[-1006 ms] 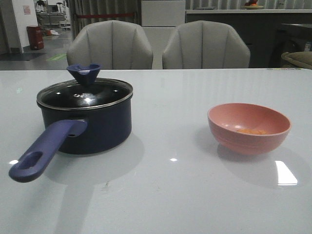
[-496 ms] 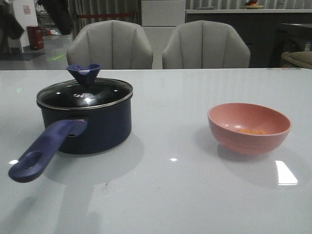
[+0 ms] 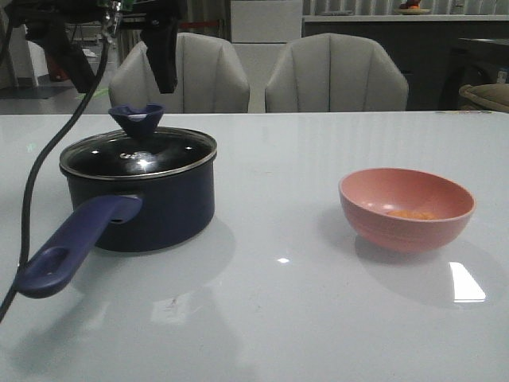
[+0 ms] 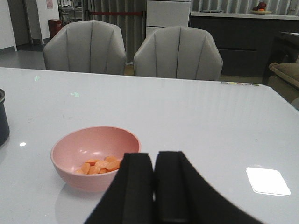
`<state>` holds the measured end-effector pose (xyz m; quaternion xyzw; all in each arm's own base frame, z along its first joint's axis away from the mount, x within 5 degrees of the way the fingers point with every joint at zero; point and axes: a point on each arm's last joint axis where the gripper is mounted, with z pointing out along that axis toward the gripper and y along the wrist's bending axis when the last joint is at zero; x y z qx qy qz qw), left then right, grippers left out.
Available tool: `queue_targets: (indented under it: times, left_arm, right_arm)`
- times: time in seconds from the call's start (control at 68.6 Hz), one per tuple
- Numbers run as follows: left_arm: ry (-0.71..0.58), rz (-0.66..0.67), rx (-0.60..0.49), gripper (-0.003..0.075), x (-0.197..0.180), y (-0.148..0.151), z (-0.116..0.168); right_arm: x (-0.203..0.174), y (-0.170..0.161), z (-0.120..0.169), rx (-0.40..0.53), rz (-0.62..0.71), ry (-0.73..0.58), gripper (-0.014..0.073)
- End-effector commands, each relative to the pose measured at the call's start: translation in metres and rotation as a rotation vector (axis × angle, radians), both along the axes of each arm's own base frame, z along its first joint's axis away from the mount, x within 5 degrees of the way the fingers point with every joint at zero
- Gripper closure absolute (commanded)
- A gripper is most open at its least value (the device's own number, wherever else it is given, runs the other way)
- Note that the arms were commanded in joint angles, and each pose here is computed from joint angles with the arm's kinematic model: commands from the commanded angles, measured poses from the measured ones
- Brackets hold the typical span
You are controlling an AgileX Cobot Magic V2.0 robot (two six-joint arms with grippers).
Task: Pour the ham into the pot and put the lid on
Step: 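Lower the left gripper onto the purple lid knob and grasp it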
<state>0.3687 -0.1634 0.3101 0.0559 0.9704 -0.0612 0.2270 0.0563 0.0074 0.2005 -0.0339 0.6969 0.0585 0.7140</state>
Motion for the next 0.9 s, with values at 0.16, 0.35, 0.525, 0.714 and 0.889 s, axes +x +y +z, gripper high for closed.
queue_targets:
  times: [0.16,0.35,0.525,0.714,0.889]
  left_arm:
    - [-0.072,0.066,-0.027,0.0071,0.014,-0.005,0.014]
    - [-0.059,0.068,-0.025,0.0071,0.023,-0.009,0.007]
    - [-0.023,0.094,-0.016,0.0072,0.027,-0.008,-0.002]
    - [0.019,0.101,-0.026,0.0124,0.028,-0.009,-0.011]
    - [0.019,0.101,-0.04,0.0279,0.03,-0.011,-0.013]
  right_arm:
    - [-0.002,-0.001,0.01,0.005,-0.008,-0.11,0.0445]
    - [-0.002,-0.001,0.01,0.005,-0.008,-0.11,0.0445]
    - [-0.002,-0.001,0.01,0.005,-0.008,-0.11,0.0445]
    - [-0.002,-0.001,0.01,0.005,-0.008,-0.11,0.0445]
    - [-0.002,-0.001,0.01,0.005,-0.008,-0.11,0.0445]
